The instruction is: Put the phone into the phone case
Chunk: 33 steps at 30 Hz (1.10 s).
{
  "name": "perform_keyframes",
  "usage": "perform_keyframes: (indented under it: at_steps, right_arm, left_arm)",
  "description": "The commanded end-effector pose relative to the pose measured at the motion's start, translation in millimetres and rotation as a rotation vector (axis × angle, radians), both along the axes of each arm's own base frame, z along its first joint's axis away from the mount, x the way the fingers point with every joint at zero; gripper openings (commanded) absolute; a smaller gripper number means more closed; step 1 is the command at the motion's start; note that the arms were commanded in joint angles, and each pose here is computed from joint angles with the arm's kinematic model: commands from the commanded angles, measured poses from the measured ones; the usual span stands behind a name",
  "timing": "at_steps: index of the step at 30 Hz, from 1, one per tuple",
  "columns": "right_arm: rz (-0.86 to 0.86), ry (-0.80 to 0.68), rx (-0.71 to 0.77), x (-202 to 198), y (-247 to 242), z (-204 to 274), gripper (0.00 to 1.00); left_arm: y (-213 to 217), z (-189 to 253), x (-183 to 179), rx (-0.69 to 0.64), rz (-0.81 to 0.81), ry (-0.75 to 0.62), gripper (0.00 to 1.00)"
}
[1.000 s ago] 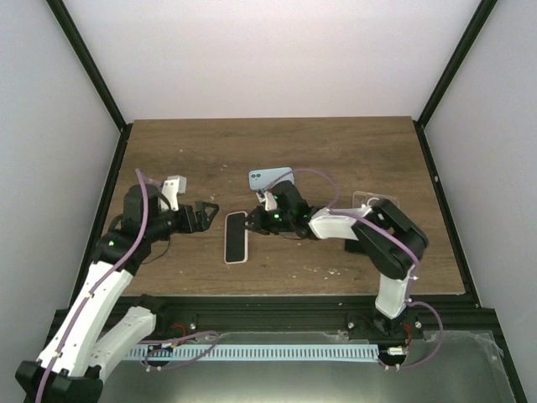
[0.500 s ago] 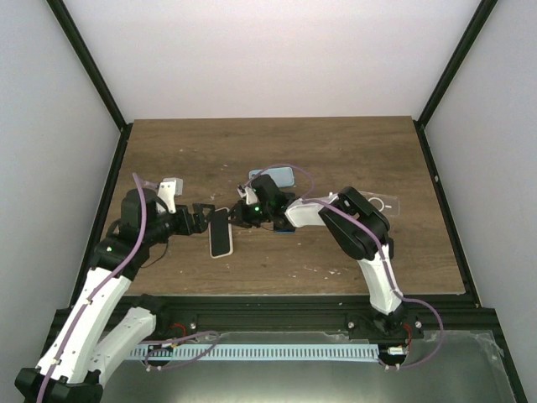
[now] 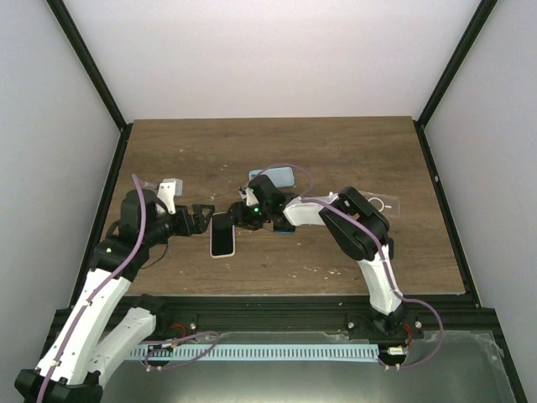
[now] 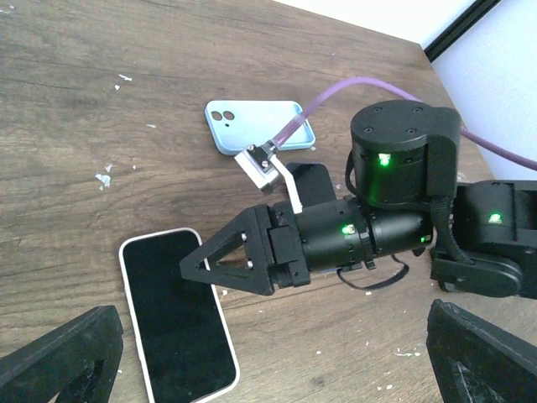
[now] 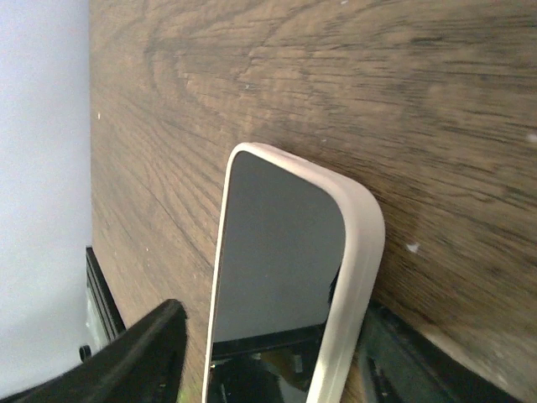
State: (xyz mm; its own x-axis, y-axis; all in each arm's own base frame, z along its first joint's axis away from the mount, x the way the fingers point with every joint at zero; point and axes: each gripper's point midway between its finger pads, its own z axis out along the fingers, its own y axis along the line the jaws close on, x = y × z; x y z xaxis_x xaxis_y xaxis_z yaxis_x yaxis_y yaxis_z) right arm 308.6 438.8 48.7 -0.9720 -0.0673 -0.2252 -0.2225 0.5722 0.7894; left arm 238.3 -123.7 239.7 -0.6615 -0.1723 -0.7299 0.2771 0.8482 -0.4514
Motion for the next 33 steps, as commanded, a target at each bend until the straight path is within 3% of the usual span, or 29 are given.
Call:
perform_keyframes:
  at_steps: [1,6,10,19,33]
  right_arm:
    - [-0.028,-0.067,-0.041,4,-16,30,0.68]
    - [-0.098,-0.142,-0.138,15,-55,47,0.82]
    - [-0.168,-0.206,-0.265,27,-88,55,0.99]
    - [-0.339,-0.225,-0.597,51,-158,39,1.00]
    - [-0.461,-0.203,-0.759,74,-181,9,1.00]
  left_arm:
    - [-1,-3,2,0.007,-0.009,-0.002,1.00]
    - [-1,-8,4,0.014,-0.007,0.022,1.00]
    - [1,-9,6,0.031,0.006,0.038,1.00]
    - [4,-15,9,0.046,0.021,0.054,0.98]
    - [2,-28,13,0.038,0.033,0.107,0.91]
